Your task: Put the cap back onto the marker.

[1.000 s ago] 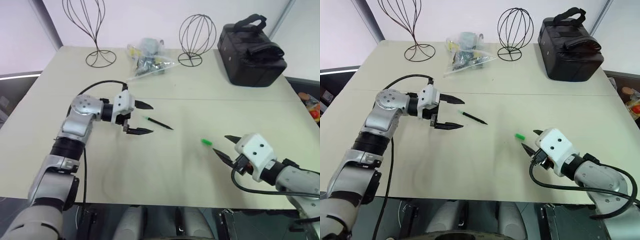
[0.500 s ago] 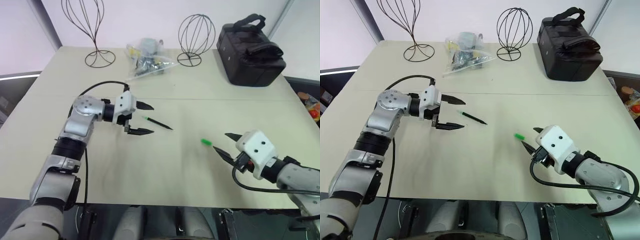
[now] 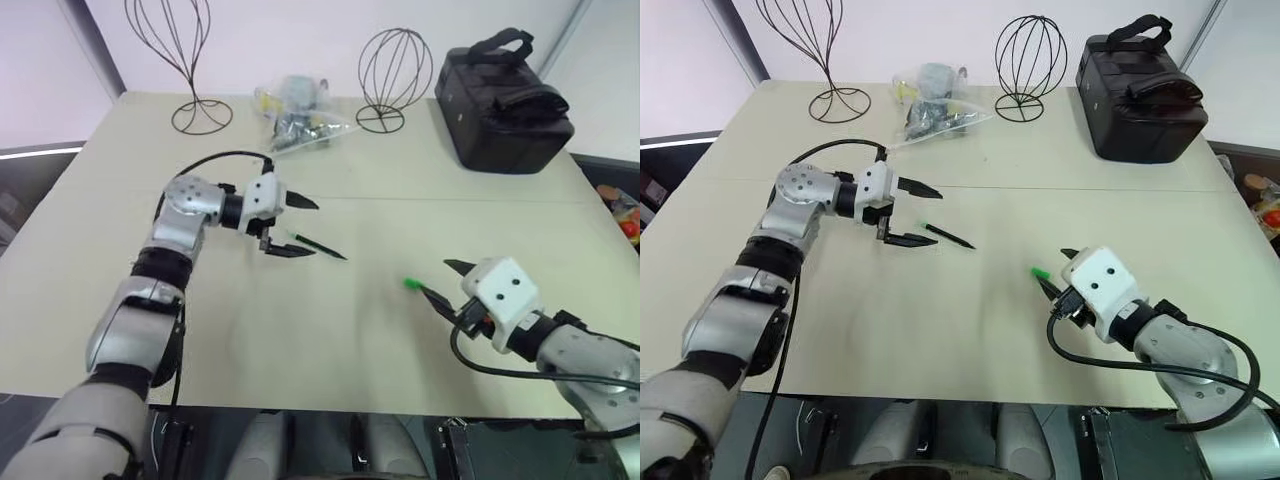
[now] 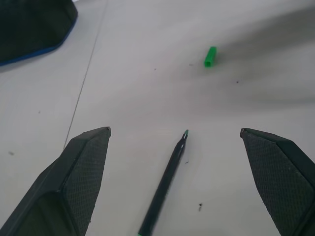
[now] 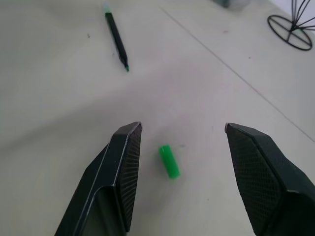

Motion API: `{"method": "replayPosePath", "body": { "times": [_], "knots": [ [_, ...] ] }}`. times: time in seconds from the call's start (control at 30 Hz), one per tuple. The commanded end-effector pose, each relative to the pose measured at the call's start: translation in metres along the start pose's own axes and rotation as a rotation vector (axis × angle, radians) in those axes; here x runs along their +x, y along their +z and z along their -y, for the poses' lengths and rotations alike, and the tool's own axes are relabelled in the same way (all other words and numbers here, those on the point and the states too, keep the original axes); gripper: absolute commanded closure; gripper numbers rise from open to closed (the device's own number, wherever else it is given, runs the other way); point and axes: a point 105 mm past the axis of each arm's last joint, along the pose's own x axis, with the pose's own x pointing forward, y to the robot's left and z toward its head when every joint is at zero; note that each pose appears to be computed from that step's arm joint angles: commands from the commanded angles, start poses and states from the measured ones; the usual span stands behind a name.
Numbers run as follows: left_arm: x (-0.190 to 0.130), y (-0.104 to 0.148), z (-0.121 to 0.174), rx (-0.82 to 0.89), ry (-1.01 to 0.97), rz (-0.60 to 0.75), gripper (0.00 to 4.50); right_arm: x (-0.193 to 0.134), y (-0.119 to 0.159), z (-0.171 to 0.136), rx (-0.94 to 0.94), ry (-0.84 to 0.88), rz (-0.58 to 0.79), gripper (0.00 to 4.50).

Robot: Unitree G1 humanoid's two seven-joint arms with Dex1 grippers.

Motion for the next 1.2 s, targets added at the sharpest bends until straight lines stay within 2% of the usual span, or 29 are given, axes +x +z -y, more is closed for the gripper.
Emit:
{"method": "replayPosePath", "body": {
  "times": [0.03, 0.23, 0.57, 0.87, 1.2],
  "knots": [
    [-0.002, 0.001, -0.005, 0.027, -0.034, -0.027, 0.08, 0.000, 0.014, -0.001, -0.024, -0.049, 0.065, 1.74],
    [0.008, -0.007, -0.009, -0.006, -0.065, -0.103, 0.08, 0.003, 0.018, -0.004, -0.021, -0.091, 0.091, 1.74],
    [0.019, -0.037, 0.002, -0.049, -0.124, -0.305, 0.08, 0.001, 0.025, -0.010, -0.011, -0.159, 0.107, 1.74],
    [0.027, -0.048, 0.001, -0.131, -0.093, -0.386, 0.08, -0.002, 0.022, -0.011, -0.009, -0.209, 0.101, 1.74],
    [0.027, -0.055, 0.003, -0.169, -0.081, -0.417, 0.08, -0.005, 0.021, -0.008, -0.016, -0.244, 0.102, 1.74]
  ]
}}
